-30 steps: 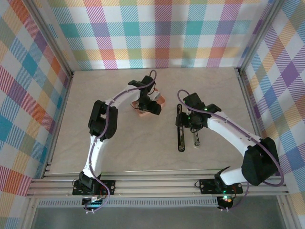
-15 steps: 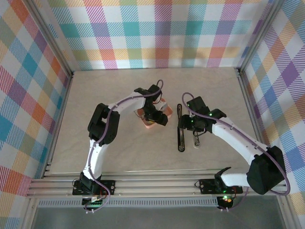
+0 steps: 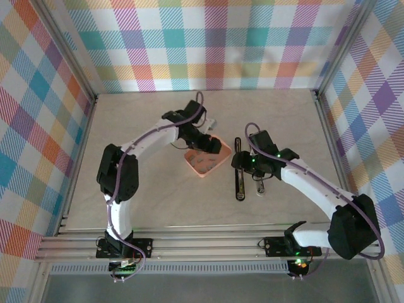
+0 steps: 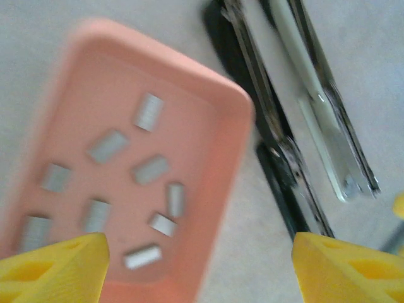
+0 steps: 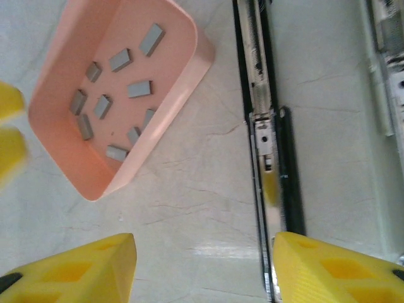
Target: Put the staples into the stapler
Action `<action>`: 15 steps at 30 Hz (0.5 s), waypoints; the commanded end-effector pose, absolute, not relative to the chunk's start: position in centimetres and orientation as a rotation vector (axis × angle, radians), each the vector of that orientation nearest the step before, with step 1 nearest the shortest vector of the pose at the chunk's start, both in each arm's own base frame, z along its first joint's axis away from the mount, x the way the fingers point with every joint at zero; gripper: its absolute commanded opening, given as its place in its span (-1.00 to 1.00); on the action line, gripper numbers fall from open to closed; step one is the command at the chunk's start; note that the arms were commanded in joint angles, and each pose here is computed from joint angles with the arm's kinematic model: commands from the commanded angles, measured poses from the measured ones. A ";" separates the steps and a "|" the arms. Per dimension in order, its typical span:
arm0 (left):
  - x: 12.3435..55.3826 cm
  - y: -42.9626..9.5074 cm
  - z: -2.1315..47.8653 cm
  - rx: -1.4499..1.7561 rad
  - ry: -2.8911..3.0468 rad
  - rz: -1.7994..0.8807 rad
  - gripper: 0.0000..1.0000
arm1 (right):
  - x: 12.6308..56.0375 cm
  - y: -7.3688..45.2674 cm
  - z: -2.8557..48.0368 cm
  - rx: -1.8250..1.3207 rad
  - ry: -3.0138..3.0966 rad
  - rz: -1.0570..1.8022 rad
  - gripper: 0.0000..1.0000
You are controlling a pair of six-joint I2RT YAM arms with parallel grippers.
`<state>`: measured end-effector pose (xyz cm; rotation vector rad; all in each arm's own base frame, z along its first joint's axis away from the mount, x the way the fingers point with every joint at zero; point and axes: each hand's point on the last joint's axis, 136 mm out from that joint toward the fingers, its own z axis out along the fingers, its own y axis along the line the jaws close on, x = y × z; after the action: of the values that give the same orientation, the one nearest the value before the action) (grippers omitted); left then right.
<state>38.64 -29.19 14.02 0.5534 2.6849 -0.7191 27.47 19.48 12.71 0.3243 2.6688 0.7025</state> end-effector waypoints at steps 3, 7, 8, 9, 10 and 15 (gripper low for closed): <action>43.1 -26.3 11.0 0.470 2.711 -0.611 0.52 | 29.3 23.1 12.4 0.373 2.635 0.909 0.22; 44.0 -26.4 8.4 0.445 2.747 -0.650 0.51 | 31.0 24.0 11.2 0.381 2.654 0.900 0.27; 43.9 -26.6 8.0 0.447 2.753 -0.661 0.50 | 31.3 24.2 10.9 0.376 2.663 0.892 0.27; 43.8 -26.8 7.6 0.444 2.764 -0.680 0.48 | 31.8 24.5 10.6 0.378 2.670 0.888 0.27; 43.6 -26.9 7.1 0.444 2.772 -0.696 0.48 | 32.3 24.6 10.3 0.383 2.672 0.883 0.27; 42.5 -27.4 6.9 0.430 2.758 -0.790 0.41 | 34.4 24.5 8.4 0.431 2.688 0.872 0.27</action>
<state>42.83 -26.41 5.13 0.4267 2.8162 -0.6858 32.57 24.01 7.84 0.4165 2.7296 0.8192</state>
